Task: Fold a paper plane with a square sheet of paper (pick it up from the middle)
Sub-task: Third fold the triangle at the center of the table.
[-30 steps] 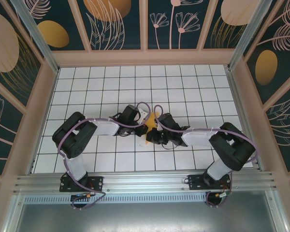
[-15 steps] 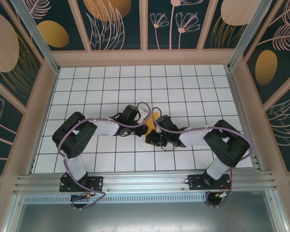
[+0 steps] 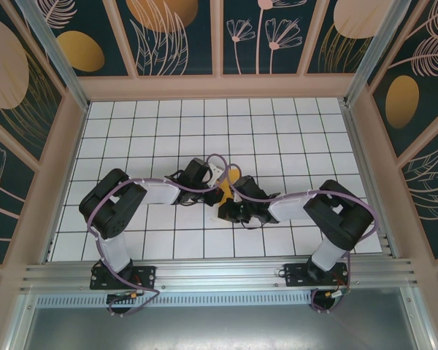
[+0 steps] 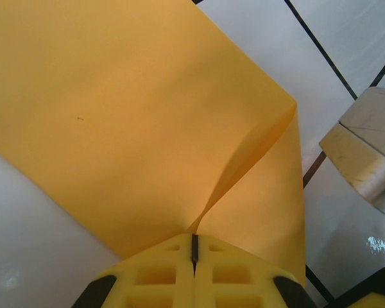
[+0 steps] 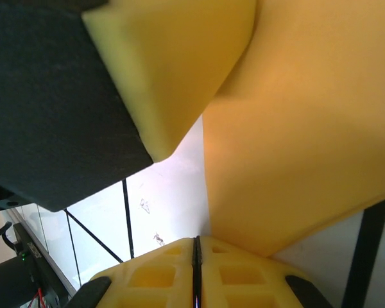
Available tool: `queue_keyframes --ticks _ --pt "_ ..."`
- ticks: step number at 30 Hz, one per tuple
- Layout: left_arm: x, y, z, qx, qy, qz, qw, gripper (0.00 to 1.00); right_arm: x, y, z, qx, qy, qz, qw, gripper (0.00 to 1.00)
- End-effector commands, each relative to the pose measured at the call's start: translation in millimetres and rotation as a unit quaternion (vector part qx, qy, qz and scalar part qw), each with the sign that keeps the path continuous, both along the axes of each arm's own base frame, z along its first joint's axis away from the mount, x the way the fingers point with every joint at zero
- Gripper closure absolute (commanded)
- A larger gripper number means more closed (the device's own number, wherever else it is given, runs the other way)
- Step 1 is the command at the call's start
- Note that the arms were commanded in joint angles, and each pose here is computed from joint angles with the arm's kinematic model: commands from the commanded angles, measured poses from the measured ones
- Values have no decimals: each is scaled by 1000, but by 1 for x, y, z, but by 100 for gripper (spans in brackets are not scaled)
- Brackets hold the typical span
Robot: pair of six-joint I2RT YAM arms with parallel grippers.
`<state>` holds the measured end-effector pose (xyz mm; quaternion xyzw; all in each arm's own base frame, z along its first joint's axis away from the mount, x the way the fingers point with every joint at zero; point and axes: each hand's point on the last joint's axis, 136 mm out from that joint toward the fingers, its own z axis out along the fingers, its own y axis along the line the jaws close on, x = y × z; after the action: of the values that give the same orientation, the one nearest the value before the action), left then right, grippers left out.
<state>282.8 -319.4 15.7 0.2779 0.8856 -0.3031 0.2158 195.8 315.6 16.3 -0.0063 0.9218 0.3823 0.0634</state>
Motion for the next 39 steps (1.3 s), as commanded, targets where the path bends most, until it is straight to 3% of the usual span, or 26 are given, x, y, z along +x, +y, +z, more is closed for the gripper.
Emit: queue_keyframes --ticks 1,8,15,23,31,39 --pt "-17 10 -23 32 38 -14 999 97 -6 -8 -10 -17 11 -5 1000 88" --pt "-18 10 -23 31 42 -16 999 97 24 -19 39 24 -49 -44 998 88" --pt "-18 9 -23 30 43 -17 998 97 34 -12 32 44 -38 -38 998 88" --pt "-18 9 -24 33 44 -19 998 97 29 -33 -13 -21 6 -55 998 88" --pt "-19 8 -24 30 44 -22 998 97 49 -28 39 8 -52 -62 997 87" --pt "-19 9 -25 32 45 -21 998 97 59 -26 32 25 -48 -58 997 87"
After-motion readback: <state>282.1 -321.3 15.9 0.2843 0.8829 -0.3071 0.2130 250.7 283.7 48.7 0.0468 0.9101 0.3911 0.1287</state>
